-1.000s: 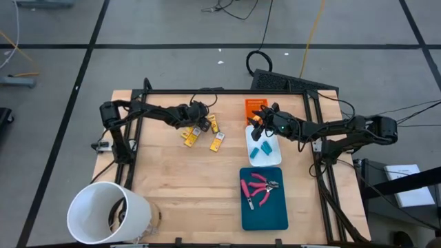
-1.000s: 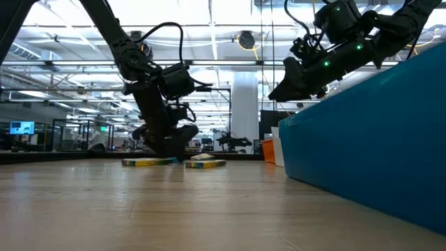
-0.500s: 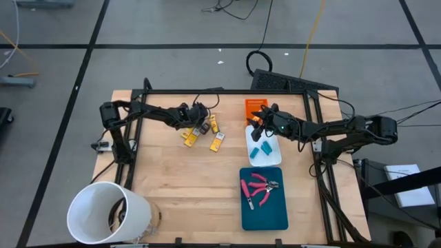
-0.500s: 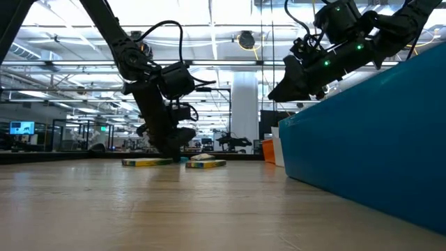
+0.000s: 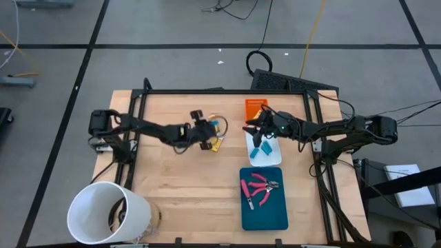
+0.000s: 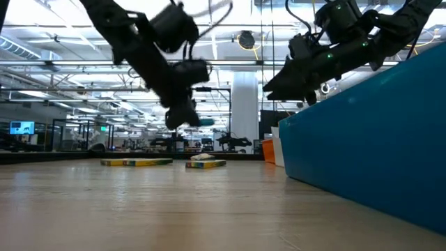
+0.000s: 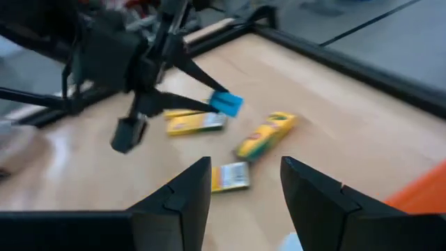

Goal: Pick & Place School Supplies
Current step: Put the blue eraser into the white bin

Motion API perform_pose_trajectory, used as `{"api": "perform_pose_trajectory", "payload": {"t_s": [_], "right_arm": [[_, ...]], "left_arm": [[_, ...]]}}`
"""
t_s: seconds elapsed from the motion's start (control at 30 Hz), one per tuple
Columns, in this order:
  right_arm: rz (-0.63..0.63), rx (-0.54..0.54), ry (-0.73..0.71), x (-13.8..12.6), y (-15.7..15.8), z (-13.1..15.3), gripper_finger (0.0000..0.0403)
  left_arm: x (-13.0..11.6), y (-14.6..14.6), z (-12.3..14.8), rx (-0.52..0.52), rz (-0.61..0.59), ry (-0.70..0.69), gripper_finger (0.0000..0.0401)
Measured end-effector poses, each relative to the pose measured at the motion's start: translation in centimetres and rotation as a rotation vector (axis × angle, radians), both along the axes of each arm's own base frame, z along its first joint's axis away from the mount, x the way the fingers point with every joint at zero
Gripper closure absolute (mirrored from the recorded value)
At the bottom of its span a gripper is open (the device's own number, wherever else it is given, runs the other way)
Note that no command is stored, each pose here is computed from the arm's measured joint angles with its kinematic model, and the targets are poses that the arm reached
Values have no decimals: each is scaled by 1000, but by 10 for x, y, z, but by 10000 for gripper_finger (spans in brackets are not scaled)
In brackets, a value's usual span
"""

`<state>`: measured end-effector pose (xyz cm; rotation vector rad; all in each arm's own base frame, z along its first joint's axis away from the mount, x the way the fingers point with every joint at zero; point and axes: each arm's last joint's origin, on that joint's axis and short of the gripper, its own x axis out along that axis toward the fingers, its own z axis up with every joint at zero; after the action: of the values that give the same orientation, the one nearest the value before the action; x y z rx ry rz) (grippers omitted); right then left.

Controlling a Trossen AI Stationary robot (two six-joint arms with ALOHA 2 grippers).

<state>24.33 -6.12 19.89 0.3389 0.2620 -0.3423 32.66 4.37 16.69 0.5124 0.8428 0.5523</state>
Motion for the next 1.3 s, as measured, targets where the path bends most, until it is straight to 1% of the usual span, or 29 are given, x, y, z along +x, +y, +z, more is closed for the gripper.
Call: {"api": "perform_pose_trajectory", "payload": {"t_s": [0.07, 0.13, 0.2, 0.27, 0.33, 0.43, 0.53, 0.63, 0.8, 1.03, 1.2, 1.3], "right_arm": [[27, 17, -26, 2, 4, 2, 234], [61, 17, -55, 5, 10, 3, 231], [90, 14, -91, 10, 15, 3, 228], [108, 22, -141, 14, 20, 4, 223], [116, 30, -175, 19, 22, 2, 215], [142, 45, -189, 24, 23, -3, 199], [181, 89, -219, 30, 24, -5, 182], [186, 100, -222, 37, 23, -8, 171], [185, 101, -218, 50, 21, -9, 171], [187, 95, -235, 52, 21, -7, 197], [212, 98, -244, 52, 21, -6, 230], [214, 98, -241, 52, 21, -6, 254]], "left_arm": [[6, -16, 5, 74, -104, -5, 310], [11, -32, 10, 150, -165, -28, 310], [15, -44, 18, 233, -189, -58, 309], [17, -54, 23, 292, -215, -72, 309], [18, -61, 26, 327, -241, -80, 309], [18, -69, 30, 358, -254, -103, 309], [18, -70, 31, 375, -243, -104, 309], [18, -70, 32, 375, -241, -109, 309], [19, -71, 32, 369, -262, -115, 309], [19, -74, 32, 371, -276, -114, 309], [19, -75, 32, 351, -321, -125, 309], [20, -75, 32, 347, -322, -130, 309]]}}
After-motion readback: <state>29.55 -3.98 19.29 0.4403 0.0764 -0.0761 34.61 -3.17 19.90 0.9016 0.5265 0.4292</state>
